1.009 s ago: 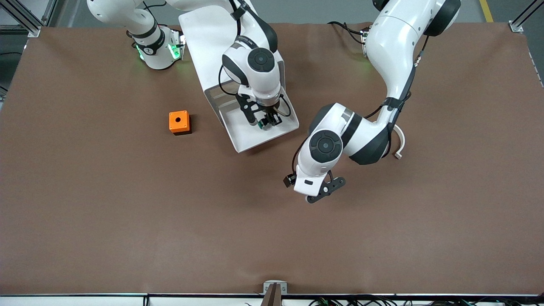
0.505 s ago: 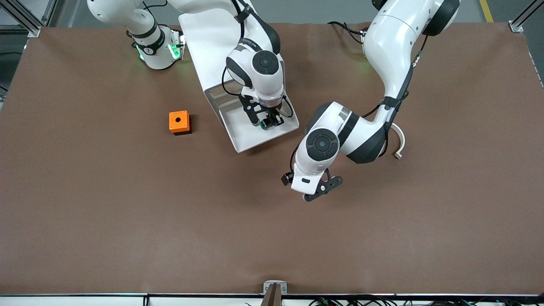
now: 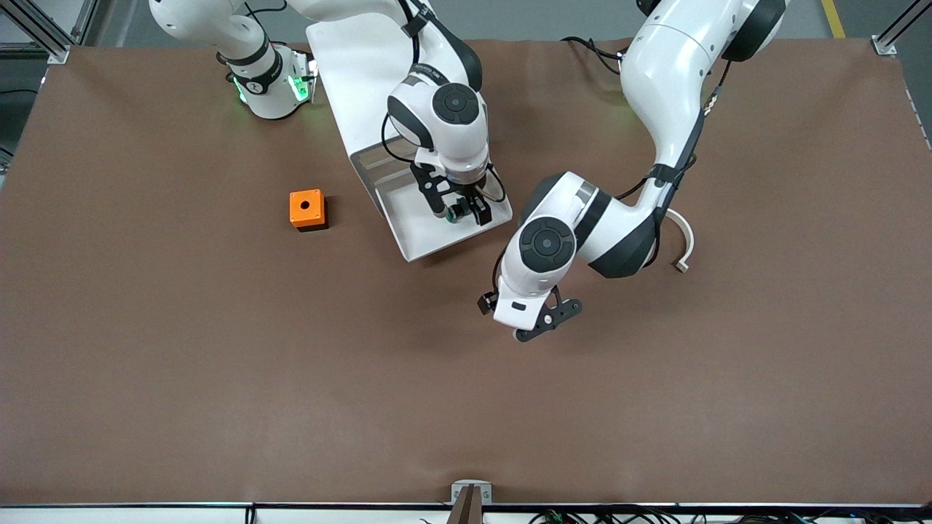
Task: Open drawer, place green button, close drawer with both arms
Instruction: 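Open the right gripper and release the button in the drawer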
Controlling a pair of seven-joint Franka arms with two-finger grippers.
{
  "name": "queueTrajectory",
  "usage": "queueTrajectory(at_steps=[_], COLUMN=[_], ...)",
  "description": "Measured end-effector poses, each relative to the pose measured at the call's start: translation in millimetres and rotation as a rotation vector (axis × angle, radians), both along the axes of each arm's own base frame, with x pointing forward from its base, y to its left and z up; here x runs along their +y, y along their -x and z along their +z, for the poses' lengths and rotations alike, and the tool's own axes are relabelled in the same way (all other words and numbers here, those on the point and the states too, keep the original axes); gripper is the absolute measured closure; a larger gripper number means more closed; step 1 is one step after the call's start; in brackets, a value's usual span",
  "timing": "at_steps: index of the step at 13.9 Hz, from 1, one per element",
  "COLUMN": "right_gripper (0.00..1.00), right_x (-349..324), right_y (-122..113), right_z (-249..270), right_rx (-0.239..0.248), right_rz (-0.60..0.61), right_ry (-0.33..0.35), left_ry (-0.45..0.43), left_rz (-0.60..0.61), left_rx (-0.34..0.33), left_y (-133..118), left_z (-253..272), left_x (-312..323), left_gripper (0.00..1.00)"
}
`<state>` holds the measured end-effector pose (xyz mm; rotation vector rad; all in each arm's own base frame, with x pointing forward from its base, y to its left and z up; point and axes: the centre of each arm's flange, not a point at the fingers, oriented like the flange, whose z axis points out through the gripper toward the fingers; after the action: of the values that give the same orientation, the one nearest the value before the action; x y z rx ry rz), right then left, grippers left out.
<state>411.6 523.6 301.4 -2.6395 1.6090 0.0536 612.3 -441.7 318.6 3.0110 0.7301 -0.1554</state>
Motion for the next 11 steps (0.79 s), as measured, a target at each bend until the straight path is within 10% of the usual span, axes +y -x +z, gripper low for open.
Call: queueTrajectory(at_steps=[11], right_gripper=[0.0], right_x=[-126], right_y=[-138], right_z=[74], right_rx=[0.061], right_rz=[0.407], right_ry=[0.044], left_ry=[0.002], left_rz=[-0.038], left_rx=[0.029], left_y=[21], left_z=[-13], left_x=[-21], left_gripper=[0.0])
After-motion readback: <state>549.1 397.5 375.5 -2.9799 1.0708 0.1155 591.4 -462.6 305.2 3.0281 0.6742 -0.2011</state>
